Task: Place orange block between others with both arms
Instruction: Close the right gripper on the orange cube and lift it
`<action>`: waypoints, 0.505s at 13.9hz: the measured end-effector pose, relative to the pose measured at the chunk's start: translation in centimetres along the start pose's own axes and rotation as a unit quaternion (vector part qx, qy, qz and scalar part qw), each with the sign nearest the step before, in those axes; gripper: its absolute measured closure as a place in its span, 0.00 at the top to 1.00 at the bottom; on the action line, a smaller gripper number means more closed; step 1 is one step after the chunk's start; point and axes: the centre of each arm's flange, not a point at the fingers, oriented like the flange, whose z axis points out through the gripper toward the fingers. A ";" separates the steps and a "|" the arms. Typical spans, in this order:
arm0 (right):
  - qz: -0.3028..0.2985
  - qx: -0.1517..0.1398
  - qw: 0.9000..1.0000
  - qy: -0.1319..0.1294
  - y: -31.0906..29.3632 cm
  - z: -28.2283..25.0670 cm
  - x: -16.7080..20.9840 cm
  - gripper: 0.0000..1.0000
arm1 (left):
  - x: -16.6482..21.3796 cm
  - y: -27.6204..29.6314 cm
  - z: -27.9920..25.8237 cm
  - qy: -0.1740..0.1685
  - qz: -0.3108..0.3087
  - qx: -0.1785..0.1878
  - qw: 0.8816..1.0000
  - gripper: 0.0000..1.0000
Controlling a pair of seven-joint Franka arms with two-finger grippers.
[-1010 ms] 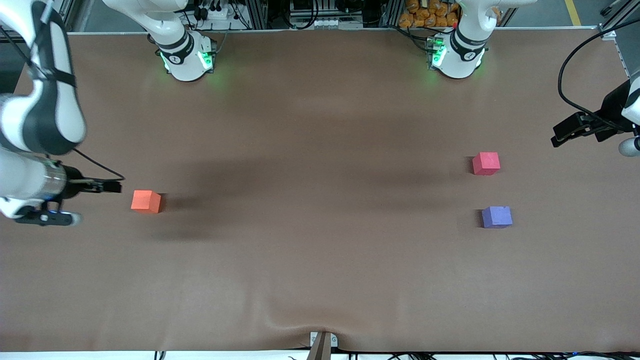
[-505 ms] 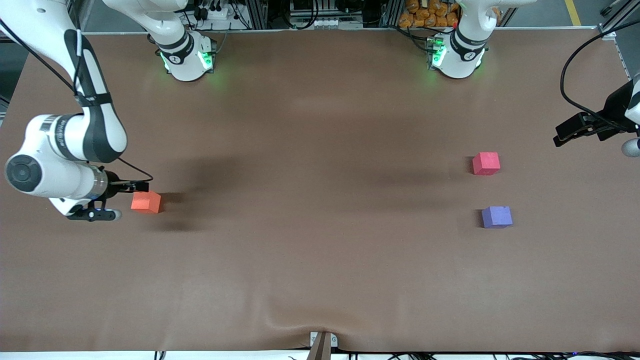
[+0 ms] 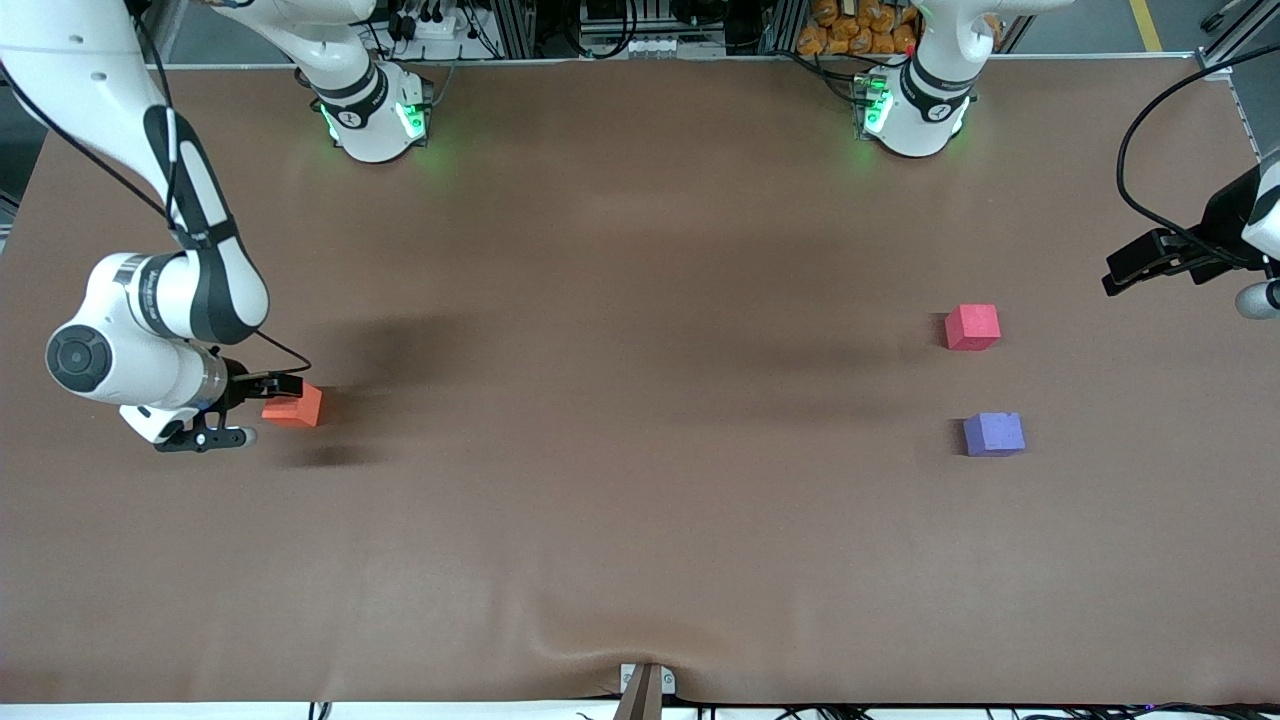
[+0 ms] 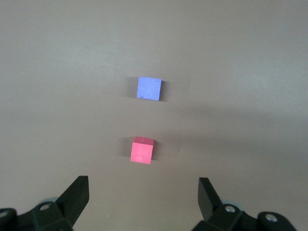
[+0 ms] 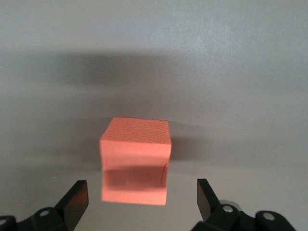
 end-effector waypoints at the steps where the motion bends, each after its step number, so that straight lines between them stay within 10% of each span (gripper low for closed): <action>1: 0.003 0.002 1.000 -0.002 0.1 0.7 0.1 1.00 | 0.0 0.0 0.0 0.000 0.000 -0.001 1.000 1.00; 7: 0.016 0.020 1.000 0.004 -0.2 2.2 0.5 1.00 | 0.1 0.1 0.2 -0.002 0.000 -0.003 1.000 1.00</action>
